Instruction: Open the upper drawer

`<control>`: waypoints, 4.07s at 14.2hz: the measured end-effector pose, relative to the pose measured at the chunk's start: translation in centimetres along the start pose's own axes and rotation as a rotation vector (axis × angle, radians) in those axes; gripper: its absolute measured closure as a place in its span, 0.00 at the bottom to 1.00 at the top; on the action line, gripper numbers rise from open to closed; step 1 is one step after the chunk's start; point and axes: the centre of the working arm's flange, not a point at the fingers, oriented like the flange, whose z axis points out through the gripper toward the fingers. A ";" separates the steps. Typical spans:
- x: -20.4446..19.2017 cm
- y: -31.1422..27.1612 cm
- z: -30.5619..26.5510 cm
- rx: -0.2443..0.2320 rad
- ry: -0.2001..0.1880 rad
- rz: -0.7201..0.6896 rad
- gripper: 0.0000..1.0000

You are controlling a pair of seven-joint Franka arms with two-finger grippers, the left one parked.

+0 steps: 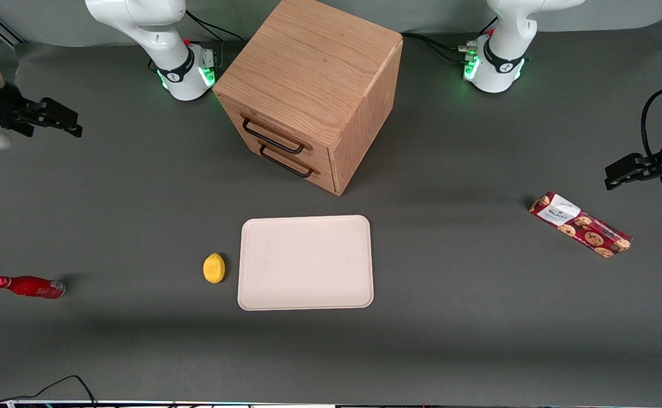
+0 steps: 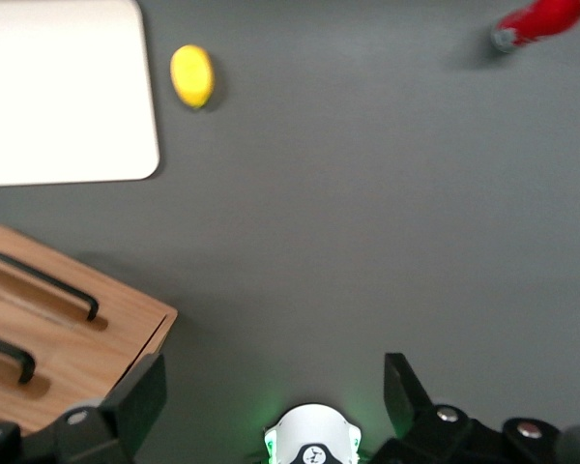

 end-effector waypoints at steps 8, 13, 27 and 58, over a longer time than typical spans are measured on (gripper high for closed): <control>-4.1 -18.4 1.7 0.058 -0.058 -0.578 0.00; -0.2 -21.3 8.0 0.242 -0.165 -0.866 0.00; 2.4 -25.8 20.6 0.303 -0.168 -0.899 0.00; 8.5 -23.4 26.5 0.291 -0.083 -0.846 0.00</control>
